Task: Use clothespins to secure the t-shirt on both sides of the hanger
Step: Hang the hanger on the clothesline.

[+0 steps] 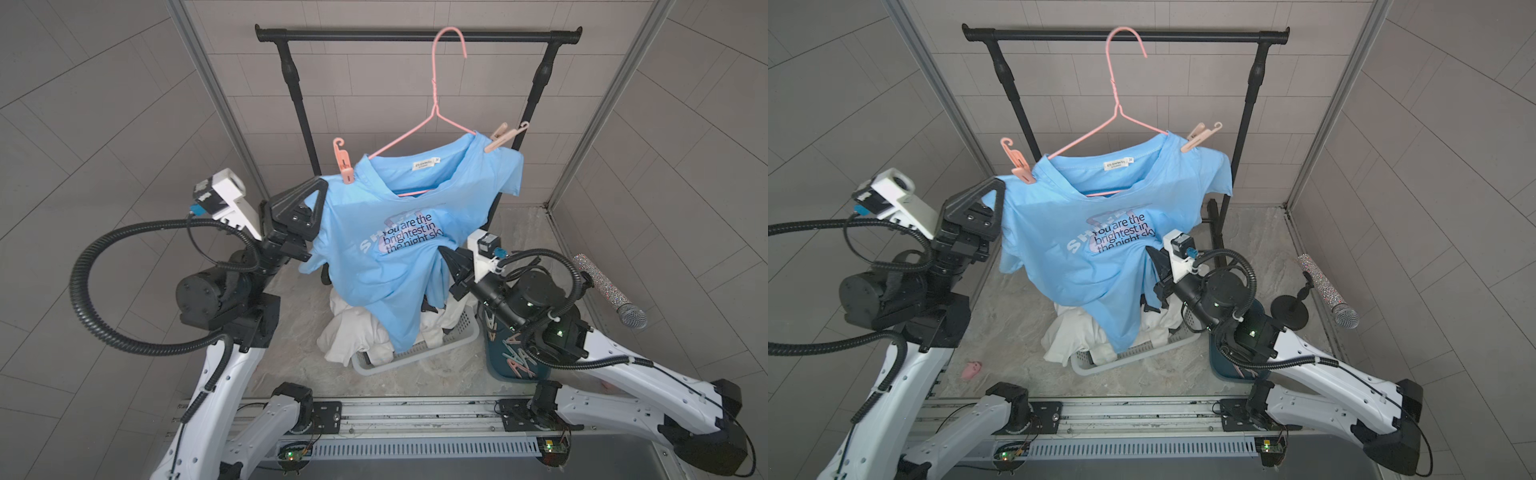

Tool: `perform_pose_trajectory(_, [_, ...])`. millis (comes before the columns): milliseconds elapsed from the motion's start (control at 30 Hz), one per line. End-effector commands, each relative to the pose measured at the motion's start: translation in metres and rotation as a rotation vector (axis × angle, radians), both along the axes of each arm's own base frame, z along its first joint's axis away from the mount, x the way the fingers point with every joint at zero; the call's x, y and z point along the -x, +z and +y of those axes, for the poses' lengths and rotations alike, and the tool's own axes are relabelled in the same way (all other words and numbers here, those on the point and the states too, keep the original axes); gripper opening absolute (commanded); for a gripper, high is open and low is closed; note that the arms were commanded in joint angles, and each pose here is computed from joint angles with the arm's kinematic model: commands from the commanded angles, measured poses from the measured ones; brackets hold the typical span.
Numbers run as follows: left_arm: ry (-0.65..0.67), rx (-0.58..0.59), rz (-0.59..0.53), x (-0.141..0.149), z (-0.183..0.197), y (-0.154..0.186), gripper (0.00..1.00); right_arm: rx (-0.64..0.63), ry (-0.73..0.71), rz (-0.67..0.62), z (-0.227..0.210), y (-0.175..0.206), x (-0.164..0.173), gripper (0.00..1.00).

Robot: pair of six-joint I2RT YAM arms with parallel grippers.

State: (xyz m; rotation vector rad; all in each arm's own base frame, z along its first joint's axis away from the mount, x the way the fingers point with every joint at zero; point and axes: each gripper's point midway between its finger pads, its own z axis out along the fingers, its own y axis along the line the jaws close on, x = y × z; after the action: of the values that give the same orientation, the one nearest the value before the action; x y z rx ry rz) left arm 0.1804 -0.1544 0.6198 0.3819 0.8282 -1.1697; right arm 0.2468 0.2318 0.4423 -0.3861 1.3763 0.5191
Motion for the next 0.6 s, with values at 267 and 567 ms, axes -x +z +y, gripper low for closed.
perform_pose_trajectory(267, [0.253, -0.102, -0.015, -0.043, -0.065, -0.027, 0.00, -0.026, -0.311, 0.007, -0.092, 0.042, -0.071, 0.00])
perform_pose_trajectory(567, [0.473, -0.120, -0.038, -0.054, -0.102, -0.023, 0.00, -0.099, -0.360, 0.050, -0.117, 0.047, -0.125, 0.00])
